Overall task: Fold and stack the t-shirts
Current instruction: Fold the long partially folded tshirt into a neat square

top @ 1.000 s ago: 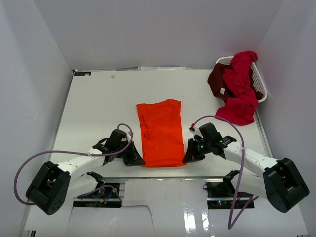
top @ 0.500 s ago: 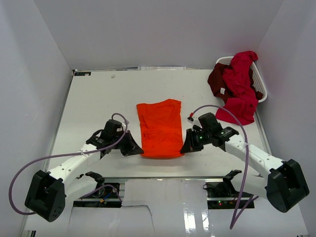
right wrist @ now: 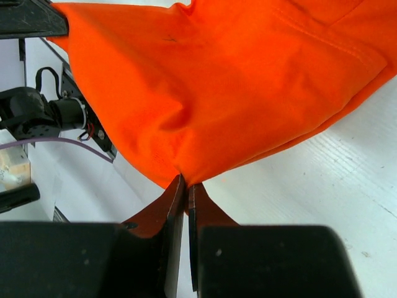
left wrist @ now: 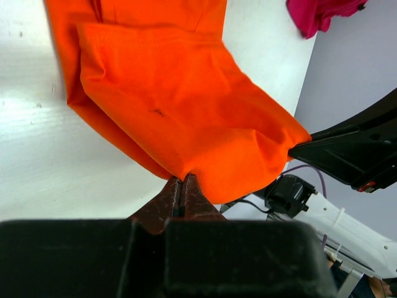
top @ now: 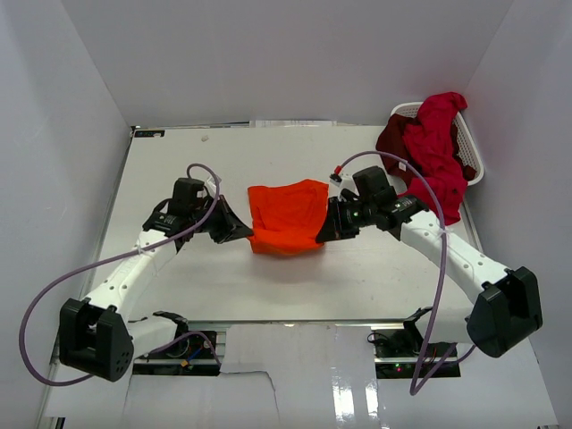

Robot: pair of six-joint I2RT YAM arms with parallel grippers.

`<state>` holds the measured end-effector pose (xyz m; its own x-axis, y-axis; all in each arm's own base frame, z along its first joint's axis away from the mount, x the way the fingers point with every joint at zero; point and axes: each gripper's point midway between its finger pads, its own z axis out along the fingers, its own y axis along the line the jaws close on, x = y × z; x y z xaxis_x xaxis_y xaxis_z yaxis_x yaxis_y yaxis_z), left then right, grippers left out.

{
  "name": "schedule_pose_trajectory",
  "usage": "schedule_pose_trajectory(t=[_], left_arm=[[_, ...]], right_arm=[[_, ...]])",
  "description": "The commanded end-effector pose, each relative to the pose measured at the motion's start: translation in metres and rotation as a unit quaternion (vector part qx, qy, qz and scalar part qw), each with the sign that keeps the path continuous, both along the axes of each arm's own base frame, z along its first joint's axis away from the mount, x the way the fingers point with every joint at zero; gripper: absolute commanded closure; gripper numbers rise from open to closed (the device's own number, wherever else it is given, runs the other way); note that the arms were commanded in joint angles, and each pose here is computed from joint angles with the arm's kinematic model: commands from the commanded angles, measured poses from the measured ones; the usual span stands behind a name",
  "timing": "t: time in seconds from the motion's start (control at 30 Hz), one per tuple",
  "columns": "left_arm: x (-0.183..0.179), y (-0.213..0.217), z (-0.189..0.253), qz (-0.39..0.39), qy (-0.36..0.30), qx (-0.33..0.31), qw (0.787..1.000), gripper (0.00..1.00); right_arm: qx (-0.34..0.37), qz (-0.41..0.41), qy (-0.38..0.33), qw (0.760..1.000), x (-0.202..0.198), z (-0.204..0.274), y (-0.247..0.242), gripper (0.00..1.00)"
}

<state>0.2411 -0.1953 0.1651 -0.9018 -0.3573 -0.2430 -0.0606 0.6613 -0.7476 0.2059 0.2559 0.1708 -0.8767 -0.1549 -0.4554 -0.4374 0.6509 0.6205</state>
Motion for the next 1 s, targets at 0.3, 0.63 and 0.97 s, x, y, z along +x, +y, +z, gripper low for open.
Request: schedule_pose_trajectory(t=[0.3,0.63,0.97], left_arm=[[0.052,-0.002,0.033,-0.015,-0.041,-0.007,0.999,1.00],[0.092,-0.002,0.026,-0.020,-0.038,-0.014,0.999,1.00],[0.127,-0.007,0.010,-0.023,-0.035,-0.015,0.999,1.00]], right_arm=[[0.011,0.009,-0.041,0.999,0.054,0.040,0.010,0.92],[0.016,-0.004,-0.037,0.999,0.095,0.034,0.002,0.92],[-0.001,-0.008,-0.029,1.000,0.132,0.012,0.002,0.92]])
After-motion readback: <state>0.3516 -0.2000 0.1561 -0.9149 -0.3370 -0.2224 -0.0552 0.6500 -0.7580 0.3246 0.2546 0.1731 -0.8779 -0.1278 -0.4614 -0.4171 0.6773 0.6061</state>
